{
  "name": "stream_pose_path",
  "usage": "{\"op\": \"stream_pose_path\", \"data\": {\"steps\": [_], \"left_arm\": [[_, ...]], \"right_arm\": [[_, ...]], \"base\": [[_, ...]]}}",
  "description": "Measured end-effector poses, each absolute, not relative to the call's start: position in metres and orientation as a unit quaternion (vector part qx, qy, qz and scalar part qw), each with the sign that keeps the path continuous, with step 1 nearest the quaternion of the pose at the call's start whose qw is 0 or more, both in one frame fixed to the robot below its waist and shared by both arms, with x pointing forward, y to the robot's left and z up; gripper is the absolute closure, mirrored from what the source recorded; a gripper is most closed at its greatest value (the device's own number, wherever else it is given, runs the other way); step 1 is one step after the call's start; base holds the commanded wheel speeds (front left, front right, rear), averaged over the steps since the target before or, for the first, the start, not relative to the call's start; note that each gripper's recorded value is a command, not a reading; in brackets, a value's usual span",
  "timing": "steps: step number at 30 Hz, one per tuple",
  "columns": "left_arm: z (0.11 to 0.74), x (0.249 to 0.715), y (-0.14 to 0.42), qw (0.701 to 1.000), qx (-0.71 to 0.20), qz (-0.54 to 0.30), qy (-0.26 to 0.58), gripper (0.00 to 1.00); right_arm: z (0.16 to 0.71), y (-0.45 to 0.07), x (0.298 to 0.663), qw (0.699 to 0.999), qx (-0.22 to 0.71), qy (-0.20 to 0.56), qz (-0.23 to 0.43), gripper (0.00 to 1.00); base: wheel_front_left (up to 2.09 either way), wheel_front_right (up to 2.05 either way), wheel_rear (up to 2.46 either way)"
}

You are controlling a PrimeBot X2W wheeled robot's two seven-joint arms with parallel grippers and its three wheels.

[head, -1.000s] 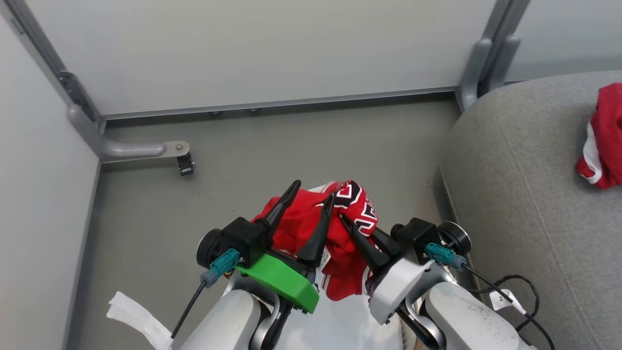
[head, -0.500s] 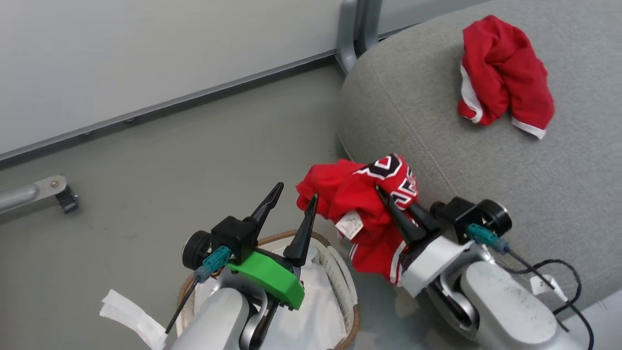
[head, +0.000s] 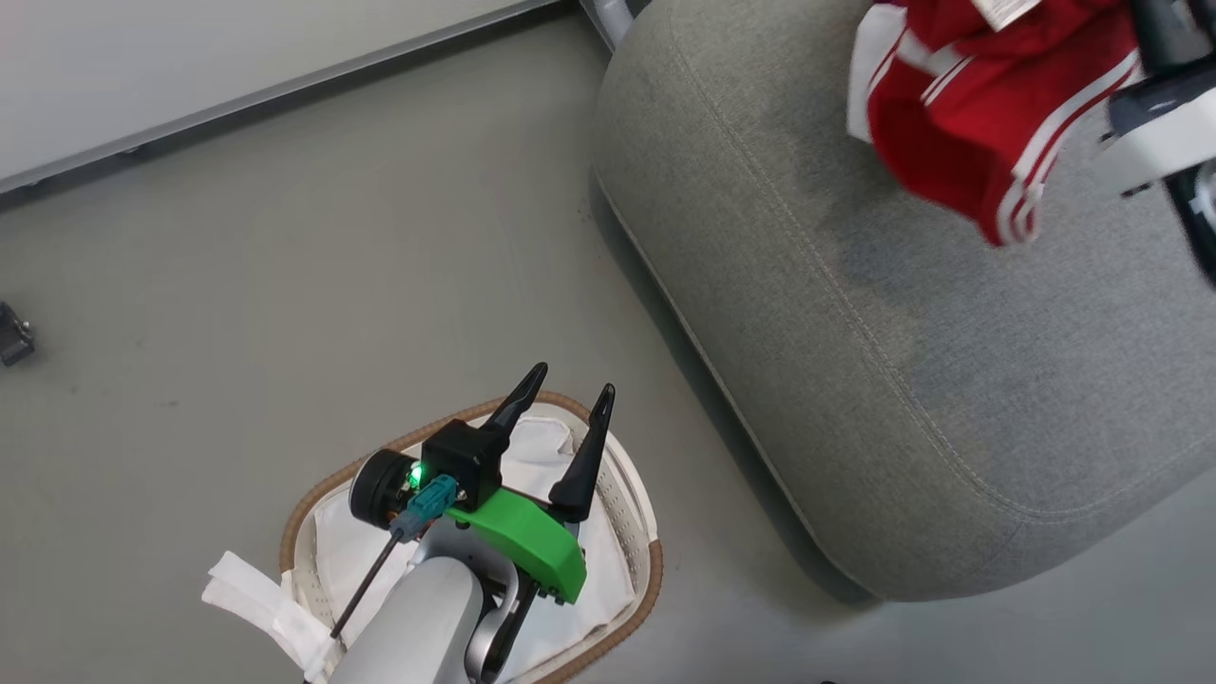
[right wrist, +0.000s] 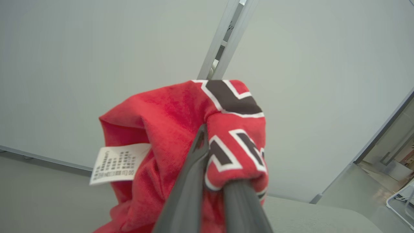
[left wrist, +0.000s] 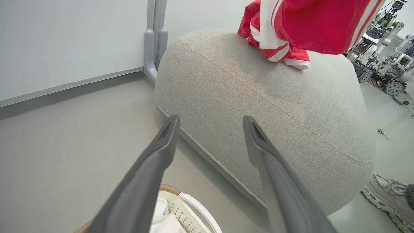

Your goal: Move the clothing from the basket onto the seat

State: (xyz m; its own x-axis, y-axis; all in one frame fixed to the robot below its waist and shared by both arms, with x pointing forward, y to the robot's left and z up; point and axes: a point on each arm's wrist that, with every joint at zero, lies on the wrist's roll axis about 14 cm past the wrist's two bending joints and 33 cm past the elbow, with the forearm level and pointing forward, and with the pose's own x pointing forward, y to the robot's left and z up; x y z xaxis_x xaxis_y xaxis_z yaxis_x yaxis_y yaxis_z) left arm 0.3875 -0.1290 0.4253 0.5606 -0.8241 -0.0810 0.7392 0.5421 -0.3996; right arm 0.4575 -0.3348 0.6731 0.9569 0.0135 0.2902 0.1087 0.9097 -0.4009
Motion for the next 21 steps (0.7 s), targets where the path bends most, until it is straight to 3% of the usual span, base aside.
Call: {"op": "stream_pose_path", "data": {"steps": [5,11,16,17,18,19,20,21], "left_arm": [[0.412,0.398,-0.119,0.874,-0.166,-0.434,0.141,0.00],[0.399,0.413,-0.101,0.886,-0.167,-0.407,0.148,0.00],[0.383,0.426,-0.080,0.897,-0.172,-0.373,0.161,0.00],[0.380,0.427,-0.077,0.899,-0.172,-0.369,0.163,0.00],[0.377,0.428,-0.072,0.901,-0.172,-0.362,0.166,0.00],[0.375,0.429,-0.070,0.902,-0.172,-0.359,0.168,0.00],[0.372,0.430,-0.066,0.904,-0.172,-0.353,0.170,0.00],[0.369,0.431,-0.062,0.905,-0.171,-0.348,0.172,0.00]], "right_arm": [[0.673,-0.386,0.480,0.967,-0.204,-0.122,-0.089,1.00],[0.624,-0.444,0.491,0.965,-0.197,-0.039,-0.167,1.00],[0.549,-0.450,0.497,0.967,-0.171,0.042,-0.185,1.00],[0.537,-0.449,0.497,0.967,-0.165,0.054,-0.186,0.91],[0.522,-0.446,0.497,0.968,-0.153,0.064,-0.188,0.74],[0.511,-0.445,0.496,0.968,-0.145,0.073,-0.191,0.67],[0.498,-0.442,0.495,0.968,-0.133,0.083,-0.194,0.00],[0.486,-0.439,0.493,0.969,-0.122,0.090,-0.196,0.00]], "base": [[0.00,0.00,0.00],[0.00,0.00,0.00],[0.00,0.00,0.00],[0.00,0.00,0.00],[0.00,0.00,0.00],[0.00,0.00,0.00],[0.00,0.00,0.00],[0.00,0.00,0.00]]}}
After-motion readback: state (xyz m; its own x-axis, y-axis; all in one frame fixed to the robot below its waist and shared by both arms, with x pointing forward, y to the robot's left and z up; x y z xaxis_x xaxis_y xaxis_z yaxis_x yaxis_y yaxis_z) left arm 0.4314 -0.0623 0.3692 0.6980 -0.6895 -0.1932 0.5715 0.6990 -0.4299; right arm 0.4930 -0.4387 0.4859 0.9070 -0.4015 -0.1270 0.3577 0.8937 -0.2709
